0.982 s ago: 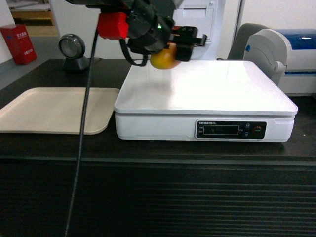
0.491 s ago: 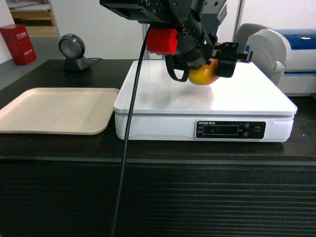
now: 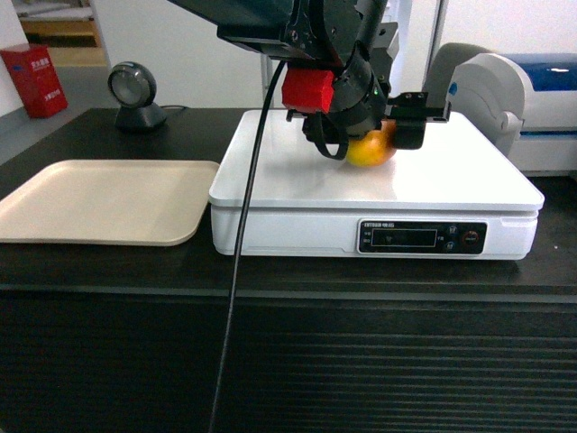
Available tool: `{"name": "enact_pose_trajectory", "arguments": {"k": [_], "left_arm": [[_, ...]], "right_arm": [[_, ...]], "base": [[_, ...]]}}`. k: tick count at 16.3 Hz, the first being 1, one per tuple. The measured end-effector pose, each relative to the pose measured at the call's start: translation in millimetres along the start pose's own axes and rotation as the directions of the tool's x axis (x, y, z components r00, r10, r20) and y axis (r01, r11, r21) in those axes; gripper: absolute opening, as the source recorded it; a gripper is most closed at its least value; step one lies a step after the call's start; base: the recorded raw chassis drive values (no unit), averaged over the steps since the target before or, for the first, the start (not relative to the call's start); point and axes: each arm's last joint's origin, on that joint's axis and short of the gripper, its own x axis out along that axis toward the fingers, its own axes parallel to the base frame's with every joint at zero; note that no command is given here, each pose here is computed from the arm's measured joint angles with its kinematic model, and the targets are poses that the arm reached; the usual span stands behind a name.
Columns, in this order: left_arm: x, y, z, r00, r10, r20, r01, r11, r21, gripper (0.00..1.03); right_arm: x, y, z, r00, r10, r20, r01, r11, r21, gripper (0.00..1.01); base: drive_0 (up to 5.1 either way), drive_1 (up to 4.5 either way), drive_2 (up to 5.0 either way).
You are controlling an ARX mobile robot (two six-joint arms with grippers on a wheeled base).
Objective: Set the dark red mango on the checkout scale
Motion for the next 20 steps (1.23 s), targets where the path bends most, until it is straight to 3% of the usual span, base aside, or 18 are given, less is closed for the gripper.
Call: {"name": "enact_pose_trajectory", "arguments": {"k": [3, 4, 9, 13, 14, 15, 16, 18, 20], "left_arm": [[-2, -1.2, 7.7, 1.000, -0.007, 0.025, 0.007, 1.0000, 0.002, 0.97], [-4, -1.5, 10.7, 0.999, -0.008, 0.035, 0.008, 1.0000, 0.004, 0.99], [-5, -1.6, 16.7, 0.998, -0.013, 0.065, 0.013, 0.9999, 0.010, 0.98], [-12, 8.4, 19.1, 0.991, -0.002, 0.134, 0.002, 1.0000, 0.002, 0.98], [-31, 24.7, 25.3, 0.982, 0.013, 0.191, -0.011, 0.9999, -0.013, 0.98], [-91, 58.2, 37.5, 0.941, 0.054, 0.335, -0.060, 0.9982, 0.006, 0.98], [-133, 86.3, 18.6, 0.920, 0.095, 0.380, -0.104, 0.9946, 0.004, 0.98], [-165, 114.1, -17.0, 0.918, 0.148, 0.368, -0.148, 0.9886, -0.027, 0.98], [-175, 121.1, -24.6, 0.913, 0.171, 0.369, -0.171, 0.9847, -0.033, 0.98]], "right_arm": [[0, 0.0, 0.0, 1.000, 0.000, 0.000, 0.000, 1.0000, 0.000, 0.98], [0, 0.0, 0.0, 1.000, 0.000, 0.000, 0.000, 1.0000, 0.000, 0.98], [0, 0.0, 0.0, 1.000, 0.000, 0.000, 0.000, 1.0000, 0.000, 0.98], [0, 0.0, 0.0, 1.000, 0.000, 0.000, 0.000, 1.0000, 0.000, 0.98], [0, 0.0, 0.0, 1.000, 0.000, 0.000, 0.000, 1.0000, 0.000, 0.98], [0, 0.0, 0.0, 1.000, 0.000, 0.000, 0.000, 1.0000, 0.000, 0.98], [0, 0.0, 0.0, 1.000, 0.000, 0.000, 0.000, 1.0000, 0.000, 0.98], [0, 0.0, 0.0, 1.000, 0.000, 0.000, 0.000, 1.0000, 0.000, 0.98], [0, 0.0, 0.0, 1.000, 0.000, 0.000, 0.000, 1.0000, 0.000, 0.98]], "base": [[0.0, 0.00, 0.0], [0.0, 0.00, 0.0], [0.0, 0.00, 0.0], [0.0, 0.00, 0.0], [0.0, 0.00, 0.0], [0.0, 0.00, 0.0], [0.0, 0.00, 0.0], [0.0, 0.00, 0.0], [0.0, 0.00, 0.0]]}}
